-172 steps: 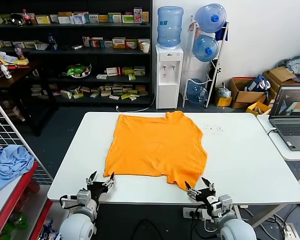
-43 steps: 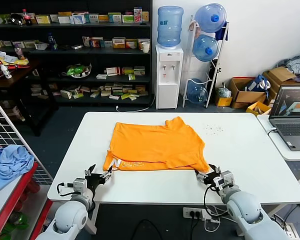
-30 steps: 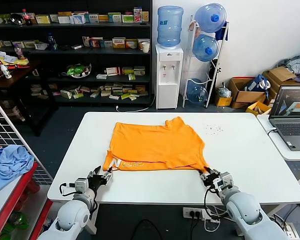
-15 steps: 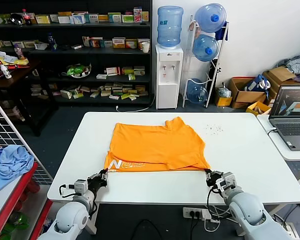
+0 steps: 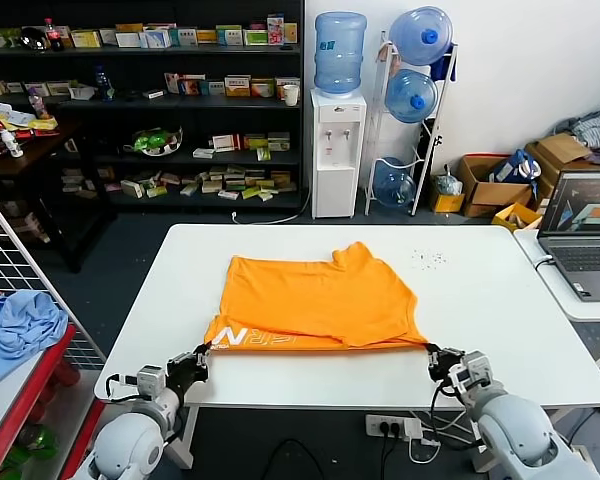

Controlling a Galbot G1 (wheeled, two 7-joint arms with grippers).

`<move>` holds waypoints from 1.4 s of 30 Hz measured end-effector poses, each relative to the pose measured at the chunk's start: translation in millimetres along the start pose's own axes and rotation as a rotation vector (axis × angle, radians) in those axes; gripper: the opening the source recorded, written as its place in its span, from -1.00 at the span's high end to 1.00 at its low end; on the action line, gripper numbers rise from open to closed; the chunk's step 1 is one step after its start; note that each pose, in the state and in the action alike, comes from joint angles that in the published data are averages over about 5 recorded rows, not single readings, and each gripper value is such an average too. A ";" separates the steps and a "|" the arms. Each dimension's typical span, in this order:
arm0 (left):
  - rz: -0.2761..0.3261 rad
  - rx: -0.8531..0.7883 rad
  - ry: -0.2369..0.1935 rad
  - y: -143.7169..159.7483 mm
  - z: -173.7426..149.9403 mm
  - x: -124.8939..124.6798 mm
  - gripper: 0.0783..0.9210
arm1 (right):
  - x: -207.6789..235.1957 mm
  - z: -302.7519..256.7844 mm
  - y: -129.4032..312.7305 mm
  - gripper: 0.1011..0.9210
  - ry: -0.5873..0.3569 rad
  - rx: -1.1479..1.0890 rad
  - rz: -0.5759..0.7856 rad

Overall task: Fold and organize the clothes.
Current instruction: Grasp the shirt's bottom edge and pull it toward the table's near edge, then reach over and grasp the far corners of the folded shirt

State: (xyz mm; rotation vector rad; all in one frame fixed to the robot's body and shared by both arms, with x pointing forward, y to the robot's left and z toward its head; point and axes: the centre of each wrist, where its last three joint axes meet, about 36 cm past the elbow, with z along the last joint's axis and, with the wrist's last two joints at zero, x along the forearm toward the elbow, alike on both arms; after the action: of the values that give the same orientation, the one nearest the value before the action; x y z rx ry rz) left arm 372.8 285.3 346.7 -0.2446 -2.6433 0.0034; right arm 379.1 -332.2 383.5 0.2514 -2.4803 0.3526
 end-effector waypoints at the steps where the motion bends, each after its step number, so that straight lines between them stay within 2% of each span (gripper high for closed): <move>1: 0.003 -0.004 0.002 -1.4 0.8 3.9 0.97 | 4.6 1.2 0.8 0.94 0.004 -0.003 0.002; 9: 0.039 -0.029 0.043 -21.3 19.5 36.7 0.97 | 38.0 12.6 17.1 0.94 0.050 -0.013 -0.004; 13: 0.043 -0.041 0.058 -26.9 26.7 47.1 0.90 | 47.1 16.1 22.7 0.85 0.064 -0.017 -0.007; 24: 0.048 -0.064 0.047 -32.5 18.4 60.4 0.17 | 61.8 8.4 20.7 0.10 0.072 -0.013 0.001; 31: 0.033 -0.079 0.018 -26.7 3.5 58.9 -0.30 | 59.8 -7.4 13.2 -0.37 0.024 -0.025 0.011; 36: 0.029 -0.083 -0.012 -21.1 -7.9 45.2 -0.64 | 42.3 -18.1 3.0 -0.68 -0.069 -0.056 0.021; 39: 0.022 -0.079 -0.031 -17.5 -15.2 29.6 -0.74 | 23.9 -26.5 -5.5 -0.75 -0.115 -0.086 0.021; 42: 0.012 -0.073 -0.046 -13.6 -23.1 9.2 -0.76 | 1.3 -37.1 -14.9 -0.76 -0.145 -0.116 0.018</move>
State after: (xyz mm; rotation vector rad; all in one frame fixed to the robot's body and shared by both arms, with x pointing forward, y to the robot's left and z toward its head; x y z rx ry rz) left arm 373.3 272.6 372.0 -0.2876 -2.6904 -0.0850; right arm 402.3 -335.0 415.9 0.2142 -2.6366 0.2034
